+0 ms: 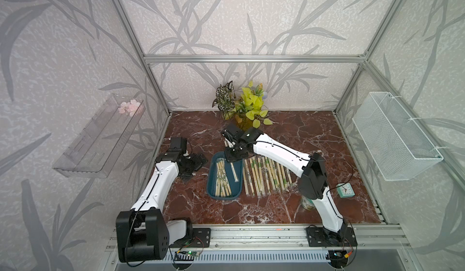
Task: Take the paired disposable chopsticks out of the storage box
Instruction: Pick up the paired disposable chopsticks from the storage box, then place the paired disposable chopsticks at the center of the board.
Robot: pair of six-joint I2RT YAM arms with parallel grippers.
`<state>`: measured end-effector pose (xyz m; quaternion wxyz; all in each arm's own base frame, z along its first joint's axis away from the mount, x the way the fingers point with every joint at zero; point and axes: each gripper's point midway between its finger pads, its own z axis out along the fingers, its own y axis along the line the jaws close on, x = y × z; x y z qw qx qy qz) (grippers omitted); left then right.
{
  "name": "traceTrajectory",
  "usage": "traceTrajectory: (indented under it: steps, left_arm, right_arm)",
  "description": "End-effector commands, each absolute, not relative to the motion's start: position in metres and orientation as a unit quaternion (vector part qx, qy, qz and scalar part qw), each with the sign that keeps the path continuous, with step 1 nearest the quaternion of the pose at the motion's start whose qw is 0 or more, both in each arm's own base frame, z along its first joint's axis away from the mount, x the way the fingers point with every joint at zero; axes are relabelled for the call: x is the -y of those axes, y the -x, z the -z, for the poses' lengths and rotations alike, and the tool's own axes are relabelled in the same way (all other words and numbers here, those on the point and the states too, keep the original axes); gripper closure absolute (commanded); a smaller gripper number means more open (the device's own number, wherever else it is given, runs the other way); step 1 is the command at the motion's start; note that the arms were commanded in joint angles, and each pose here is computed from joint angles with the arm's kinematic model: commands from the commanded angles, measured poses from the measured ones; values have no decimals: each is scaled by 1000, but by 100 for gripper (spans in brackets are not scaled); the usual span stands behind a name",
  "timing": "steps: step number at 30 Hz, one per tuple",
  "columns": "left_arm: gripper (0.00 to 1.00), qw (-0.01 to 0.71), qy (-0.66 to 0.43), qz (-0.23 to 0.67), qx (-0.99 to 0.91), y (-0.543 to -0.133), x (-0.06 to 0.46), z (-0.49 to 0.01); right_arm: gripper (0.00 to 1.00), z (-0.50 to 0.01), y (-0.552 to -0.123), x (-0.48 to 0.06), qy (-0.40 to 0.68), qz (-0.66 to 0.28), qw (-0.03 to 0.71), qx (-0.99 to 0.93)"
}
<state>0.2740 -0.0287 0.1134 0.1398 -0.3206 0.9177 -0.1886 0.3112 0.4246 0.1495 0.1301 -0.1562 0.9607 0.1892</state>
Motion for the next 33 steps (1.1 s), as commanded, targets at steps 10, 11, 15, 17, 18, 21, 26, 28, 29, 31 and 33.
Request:
traceTrajectory:
  steps: [10, 11, 15, 17, 18, 21, 26, 28, 29, 31, 33]
  left_arm:
    - [0, 163, 318, 212, -910, -275, 42, -128]
    - [0, 163, 315, 210, -911, -274, 43, -128]
    - [0, 164, 309, 203, -915, -274, 50, -127]
    - [0, 163, 304, 201, -917, -275, 53, -126]
    - [0, 162, 300, 200, -919, -276, 56, -126]
    - [0, 158, 288, 197, -924, -279, 62, -127]
    - [0, 152, 277, 194, -929, -286, 69, -125]
    - [0, 155, 275, 196, -928, -289, 71, -125]
    - [0, 156, 274, 198, -928, -289, 73, -125]
    - [0, 152, 274, 200, -929, -291, 74, -122]
    - [0, 147, 269, 201, -930, -292, 76, -121]
  right_arm:
    - [99, -137, -351, -294, 48, -159, 149, -975]
    - [99, -133, -352, -283, 43, -151, 149, -976]
    - [99, -116, -359, -233, 21, -117, 146, -982]
    - [99, -108, -362, -212, 12, -98, 144, -985]
    - [99, -105, -364, -202, 9, -89, 146, -985]
    - [99, -95, -368, -176, 2, -56, 145, -988]
    - [99, -81, -373, -145, -2, -9, 135, -991]
    - [99, -79, -375, -135, 3, 17, 133, -991]
    - [99, -78, -376, -132, 7, 26, 133, -991]
    - [99, -75, -377, -125, 13, 47, 130, -990]
    - [99, -71, -375, -120, 20, 62, 122, -990]
